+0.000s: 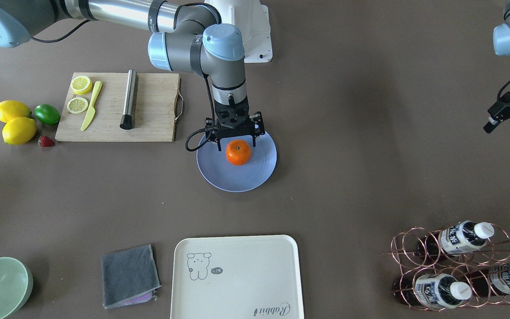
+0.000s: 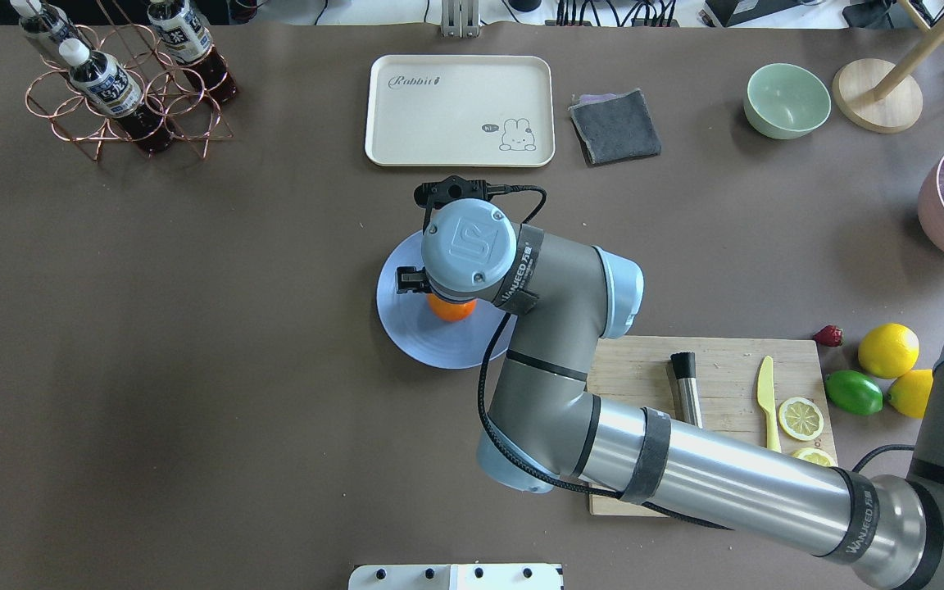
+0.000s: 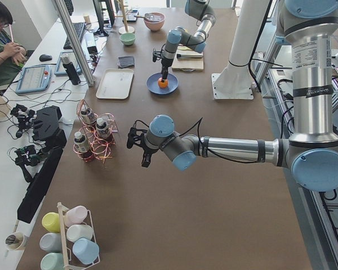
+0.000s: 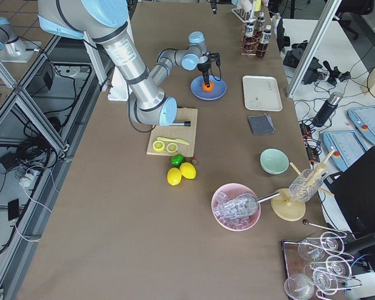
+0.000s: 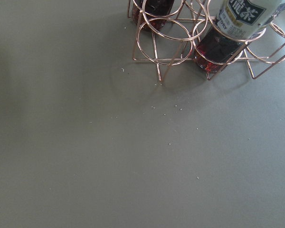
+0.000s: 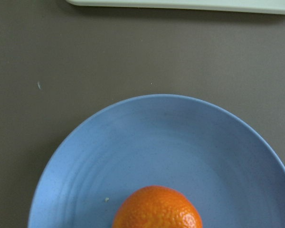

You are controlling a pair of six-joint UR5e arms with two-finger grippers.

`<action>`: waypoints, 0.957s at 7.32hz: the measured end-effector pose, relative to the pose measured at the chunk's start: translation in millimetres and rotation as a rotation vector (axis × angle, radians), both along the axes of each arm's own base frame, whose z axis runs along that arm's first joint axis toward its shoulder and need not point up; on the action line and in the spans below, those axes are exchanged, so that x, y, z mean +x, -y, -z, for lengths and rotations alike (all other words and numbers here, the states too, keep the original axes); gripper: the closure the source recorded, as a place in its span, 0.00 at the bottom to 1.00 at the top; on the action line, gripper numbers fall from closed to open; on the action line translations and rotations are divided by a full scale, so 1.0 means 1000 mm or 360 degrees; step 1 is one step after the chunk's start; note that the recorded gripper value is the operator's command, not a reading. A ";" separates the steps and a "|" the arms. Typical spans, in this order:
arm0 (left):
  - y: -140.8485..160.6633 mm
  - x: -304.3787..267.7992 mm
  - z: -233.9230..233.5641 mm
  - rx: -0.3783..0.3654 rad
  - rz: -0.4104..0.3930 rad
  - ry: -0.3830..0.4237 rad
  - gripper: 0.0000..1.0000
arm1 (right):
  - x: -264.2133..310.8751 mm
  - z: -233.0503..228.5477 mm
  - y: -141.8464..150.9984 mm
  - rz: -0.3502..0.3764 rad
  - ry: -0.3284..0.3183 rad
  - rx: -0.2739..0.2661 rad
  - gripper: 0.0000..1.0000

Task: Pick orange to plate

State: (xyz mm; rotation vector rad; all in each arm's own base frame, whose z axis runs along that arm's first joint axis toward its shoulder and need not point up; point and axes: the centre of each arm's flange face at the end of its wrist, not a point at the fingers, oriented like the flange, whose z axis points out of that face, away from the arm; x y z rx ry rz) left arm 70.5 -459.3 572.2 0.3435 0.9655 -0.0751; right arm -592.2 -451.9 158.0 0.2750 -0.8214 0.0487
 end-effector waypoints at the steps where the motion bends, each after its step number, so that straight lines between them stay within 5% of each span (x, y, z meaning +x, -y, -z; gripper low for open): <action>1: -0.003 -0.009 0.000 -0.0004 -0.0007 -0.0027 0.02 | 0.048 0.021 0.014 0.0014 0.0003 -0.0072 0.00; 3: -0.012 -0.036 -0.012 0.0071 -0.0053 0.0013 0.02 | 0.179 -0.003 0.025 0.0091 -0.0087 -0.0109 0.00; 7: -0.019 -0.124 -0.052 0.0094 -0.0142 0.0309 0.02 | 0.435 -0.194 0.066 0.0404 -0.0284 -0.0042 0.00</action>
